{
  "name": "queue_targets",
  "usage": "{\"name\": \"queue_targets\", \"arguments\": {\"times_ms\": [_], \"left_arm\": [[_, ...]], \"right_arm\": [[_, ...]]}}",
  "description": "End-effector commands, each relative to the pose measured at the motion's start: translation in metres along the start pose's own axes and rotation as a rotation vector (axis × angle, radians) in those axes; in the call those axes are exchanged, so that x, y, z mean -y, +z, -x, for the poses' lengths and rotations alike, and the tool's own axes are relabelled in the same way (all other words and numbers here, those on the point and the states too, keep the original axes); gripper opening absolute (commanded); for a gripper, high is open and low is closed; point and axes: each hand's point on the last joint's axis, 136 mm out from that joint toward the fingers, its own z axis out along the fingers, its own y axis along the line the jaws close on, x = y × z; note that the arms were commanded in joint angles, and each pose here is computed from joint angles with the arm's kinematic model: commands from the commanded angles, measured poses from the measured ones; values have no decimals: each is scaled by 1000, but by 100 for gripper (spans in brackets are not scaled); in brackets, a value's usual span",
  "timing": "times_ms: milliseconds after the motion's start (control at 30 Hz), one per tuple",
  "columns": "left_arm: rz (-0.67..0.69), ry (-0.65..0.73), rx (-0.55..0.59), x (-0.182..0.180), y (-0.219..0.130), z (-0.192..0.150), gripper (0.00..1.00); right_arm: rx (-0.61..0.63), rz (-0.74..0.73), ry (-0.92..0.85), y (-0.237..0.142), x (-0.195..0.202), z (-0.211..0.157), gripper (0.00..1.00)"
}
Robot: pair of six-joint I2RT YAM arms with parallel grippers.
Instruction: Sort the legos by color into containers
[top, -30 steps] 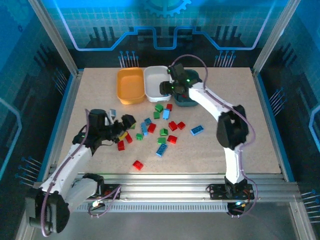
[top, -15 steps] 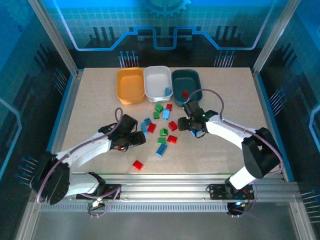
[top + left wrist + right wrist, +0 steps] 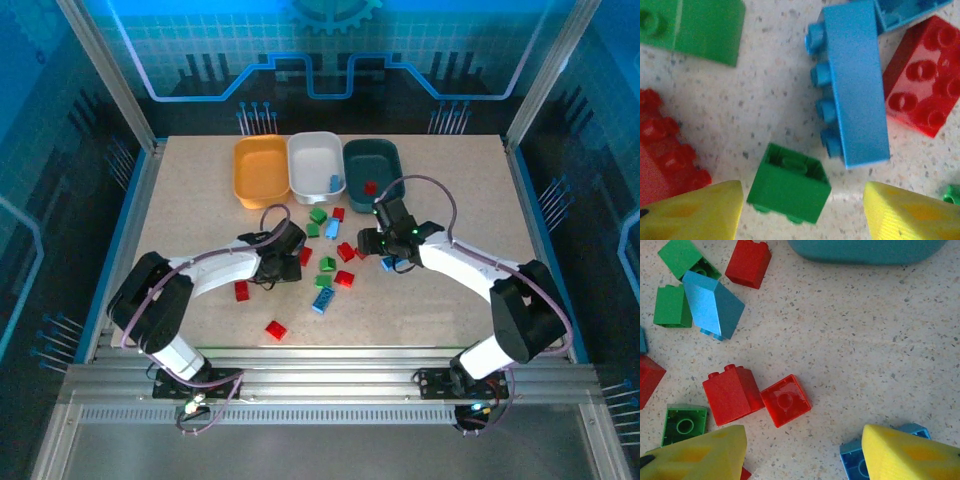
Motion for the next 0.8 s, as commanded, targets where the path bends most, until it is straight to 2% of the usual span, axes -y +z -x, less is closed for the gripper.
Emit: {"name": "queue_targets", "arguments": {"times_ms": [0, 200, 400, 533, 667, 767], "left_arm": [[55, 75, 26, -1, 6, 12, 60], [73, 88, 8, -1, 15, 11, 52], [58, 114, 20, -1, 17, 8, 40], [45, 120, 20, 1, 16, 8, 36], [29, 109, 15, 1, 7, 5, 32], [-6, 118, 27, 8, -16, 1, 31]], "right_arm": [[16, 26, 33, -3, 1, 2, 63], [27, 28, 40, -7, 3, 4, 63], [31, 37, 46, -9, 3, 4, 63], [31, 39, 48, -9, 2, 4, 63], [34, 37, 49, -10, 3, 4, 62], [40, 32, 50, -12, 5, 5, 62]]}}
